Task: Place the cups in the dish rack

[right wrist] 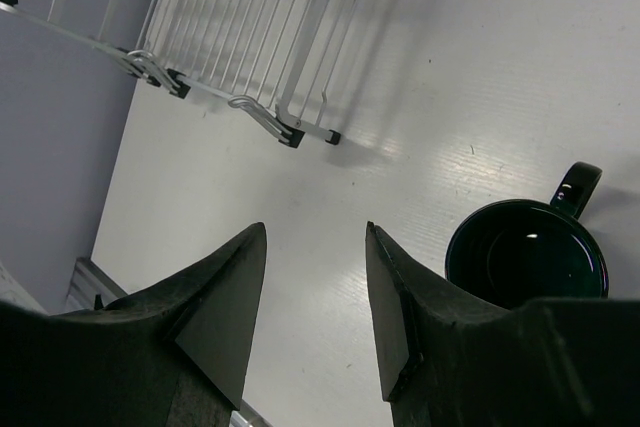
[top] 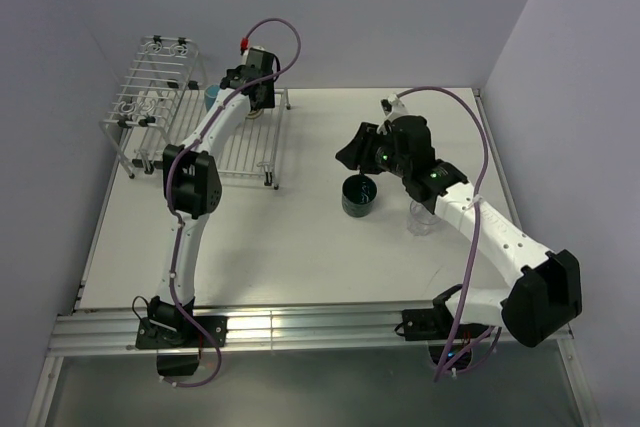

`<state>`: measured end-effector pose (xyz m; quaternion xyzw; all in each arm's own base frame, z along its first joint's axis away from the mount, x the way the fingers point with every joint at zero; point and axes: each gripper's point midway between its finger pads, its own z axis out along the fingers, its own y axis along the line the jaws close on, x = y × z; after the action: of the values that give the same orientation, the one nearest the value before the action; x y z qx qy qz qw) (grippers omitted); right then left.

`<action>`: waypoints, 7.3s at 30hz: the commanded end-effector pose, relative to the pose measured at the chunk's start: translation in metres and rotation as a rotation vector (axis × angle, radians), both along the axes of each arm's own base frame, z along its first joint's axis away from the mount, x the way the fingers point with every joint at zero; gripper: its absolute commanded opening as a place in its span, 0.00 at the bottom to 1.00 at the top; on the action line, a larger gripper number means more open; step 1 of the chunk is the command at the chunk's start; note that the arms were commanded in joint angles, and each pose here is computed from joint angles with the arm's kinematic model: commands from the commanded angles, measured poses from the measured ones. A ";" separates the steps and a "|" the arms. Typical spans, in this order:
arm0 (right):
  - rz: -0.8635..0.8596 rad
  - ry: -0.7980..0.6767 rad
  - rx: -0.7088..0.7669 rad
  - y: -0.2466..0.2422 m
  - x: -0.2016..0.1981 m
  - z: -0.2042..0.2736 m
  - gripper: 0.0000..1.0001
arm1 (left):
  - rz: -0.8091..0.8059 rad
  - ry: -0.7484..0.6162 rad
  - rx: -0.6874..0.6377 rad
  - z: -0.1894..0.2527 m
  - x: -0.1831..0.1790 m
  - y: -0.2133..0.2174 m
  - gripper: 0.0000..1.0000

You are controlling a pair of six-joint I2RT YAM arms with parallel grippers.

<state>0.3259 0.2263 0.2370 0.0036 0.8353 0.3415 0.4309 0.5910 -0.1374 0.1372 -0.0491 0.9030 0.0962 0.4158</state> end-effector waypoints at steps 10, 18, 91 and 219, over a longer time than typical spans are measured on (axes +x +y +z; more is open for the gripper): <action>0.001 -0.036 0.002 0.006 0.008 0.003 0.52 | 0.018 -0.037 0.020 -0.010 0.014 0.007 0.76; 0.000 -0.028 -0.009 0.007 0.010 -0.001 0.52 | 0.004 -0.041 -0.001 -0.010 0.017 0.005 0.72; -0.163 0.058 -0.315 -0.049 -0.022 -0.056 0.51 | -0.119 -0.301 -0.314 0.184 -0.076 -0.038 0.83; 0.846 -0.635 0.853 -0.007 -0.121 0.248 0.00 | -1.058 -0.149 -1.105 0.204 -0.300 -0.189 0.88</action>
<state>0.2925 0.2447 0.3811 -0.0408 0.5871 0.7737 0.2345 0.3076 -0.3151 0.3638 0.1719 0.6749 -0.5616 0.4467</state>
